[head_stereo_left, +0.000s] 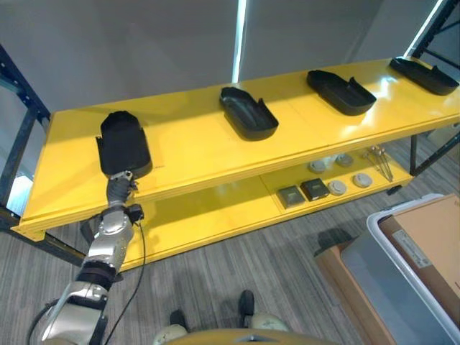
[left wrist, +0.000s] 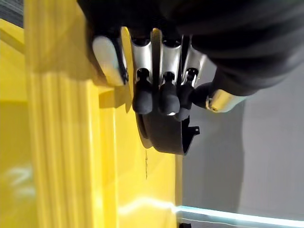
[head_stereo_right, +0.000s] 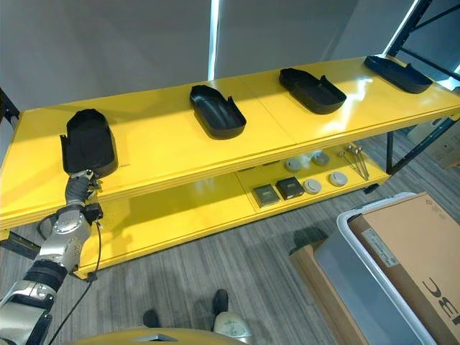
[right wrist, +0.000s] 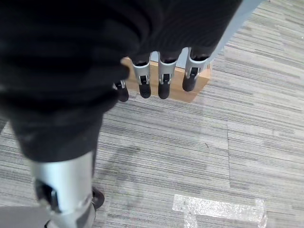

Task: Move parts from the plastic box to the shelf.

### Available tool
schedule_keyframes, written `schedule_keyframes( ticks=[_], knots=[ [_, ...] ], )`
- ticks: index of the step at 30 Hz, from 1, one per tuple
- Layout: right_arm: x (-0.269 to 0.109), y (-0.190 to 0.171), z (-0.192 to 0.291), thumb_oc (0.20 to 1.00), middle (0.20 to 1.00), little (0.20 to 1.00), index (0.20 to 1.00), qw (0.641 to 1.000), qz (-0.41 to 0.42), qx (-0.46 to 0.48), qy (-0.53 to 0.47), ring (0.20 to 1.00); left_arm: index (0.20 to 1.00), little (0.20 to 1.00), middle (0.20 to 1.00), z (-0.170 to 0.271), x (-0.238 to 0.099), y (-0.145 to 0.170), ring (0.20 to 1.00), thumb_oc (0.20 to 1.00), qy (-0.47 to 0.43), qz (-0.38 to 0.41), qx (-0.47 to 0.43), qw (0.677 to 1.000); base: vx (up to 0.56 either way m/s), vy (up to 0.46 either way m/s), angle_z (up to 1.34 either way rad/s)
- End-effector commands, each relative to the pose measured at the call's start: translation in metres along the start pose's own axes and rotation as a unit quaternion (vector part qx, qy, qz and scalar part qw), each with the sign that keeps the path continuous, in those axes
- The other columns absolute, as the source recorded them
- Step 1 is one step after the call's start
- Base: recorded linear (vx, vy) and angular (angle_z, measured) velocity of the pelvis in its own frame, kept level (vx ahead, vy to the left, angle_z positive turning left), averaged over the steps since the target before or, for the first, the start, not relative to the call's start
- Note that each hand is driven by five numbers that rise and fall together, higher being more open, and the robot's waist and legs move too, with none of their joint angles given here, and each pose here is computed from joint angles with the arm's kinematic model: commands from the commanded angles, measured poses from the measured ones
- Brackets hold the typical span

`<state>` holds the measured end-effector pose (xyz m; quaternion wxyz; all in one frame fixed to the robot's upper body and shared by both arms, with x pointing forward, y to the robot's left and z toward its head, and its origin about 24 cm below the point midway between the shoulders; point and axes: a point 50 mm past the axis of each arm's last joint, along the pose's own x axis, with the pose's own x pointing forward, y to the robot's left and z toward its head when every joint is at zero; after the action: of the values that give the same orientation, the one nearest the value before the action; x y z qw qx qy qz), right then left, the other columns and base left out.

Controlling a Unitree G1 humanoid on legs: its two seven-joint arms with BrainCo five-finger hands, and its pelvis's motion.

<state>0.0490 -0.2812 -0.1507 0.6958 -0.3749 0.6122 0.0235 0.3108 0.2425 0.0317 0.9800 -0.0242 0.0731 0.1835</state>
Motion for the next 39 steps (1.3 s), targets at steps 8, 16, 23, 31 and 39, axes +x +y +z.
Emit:
schedule_keyframes(
  ticks=[8,16,23,31,39],
  knots=[
    [0.002,-0.008,-0.009,1.0,1.0,1.0,1.0,0.999,-0.012,-0.04,0.008,1.0,0.2,0.2,0.2,0.074,0.004,-0.04,0.2,0.2,-0.12,-0.078,-0.027,0.989,-0.01,-0.001,0.03],
    [0.002,-0.009,-0.005,1.0,1.0,1.0,1.0,0.999,-0.012,-0.031,0.003,1.0,0.2,0.2,0.2,0.083,-0.014,-0.053,0.2,0.2,-0.146,-0.125,-0.016,0.981,-0.01,-0.001,-0.07],
    [0.001,-0.005,-0.007,1.0,1.0,1.0,1.0,0.999,-0.007,-0.032,0.008,1.0,0.2,0.2,0.2,0.087,-0.011,-0.044,0.2,0.2,-0.161,-0.086,0.028,0.983,0.0,0.002,0.02],
    [0.002,-0.008,-0.008,1.0,1.0,1.0,1.0,0.999,-0.009,-0.029,0.011,1.0,0.2,0.2,0.2,0.076,-0.003,-0.034,0.2,0.2,-0.128,-0.06,0.056,0.988,0.0,0.0,0.0],
    [0.001,-0.007,-0.004,1.0,1.0,1.0,1.0,0.999,-0.01,-0.034,0.004,1.0,0.2,0.2,0.2,0.05,-0.004,-0.025,0.2,0.2,-0.088,-0.043,0.051,0.994,0.0,0.001,0.0]
  ],
)
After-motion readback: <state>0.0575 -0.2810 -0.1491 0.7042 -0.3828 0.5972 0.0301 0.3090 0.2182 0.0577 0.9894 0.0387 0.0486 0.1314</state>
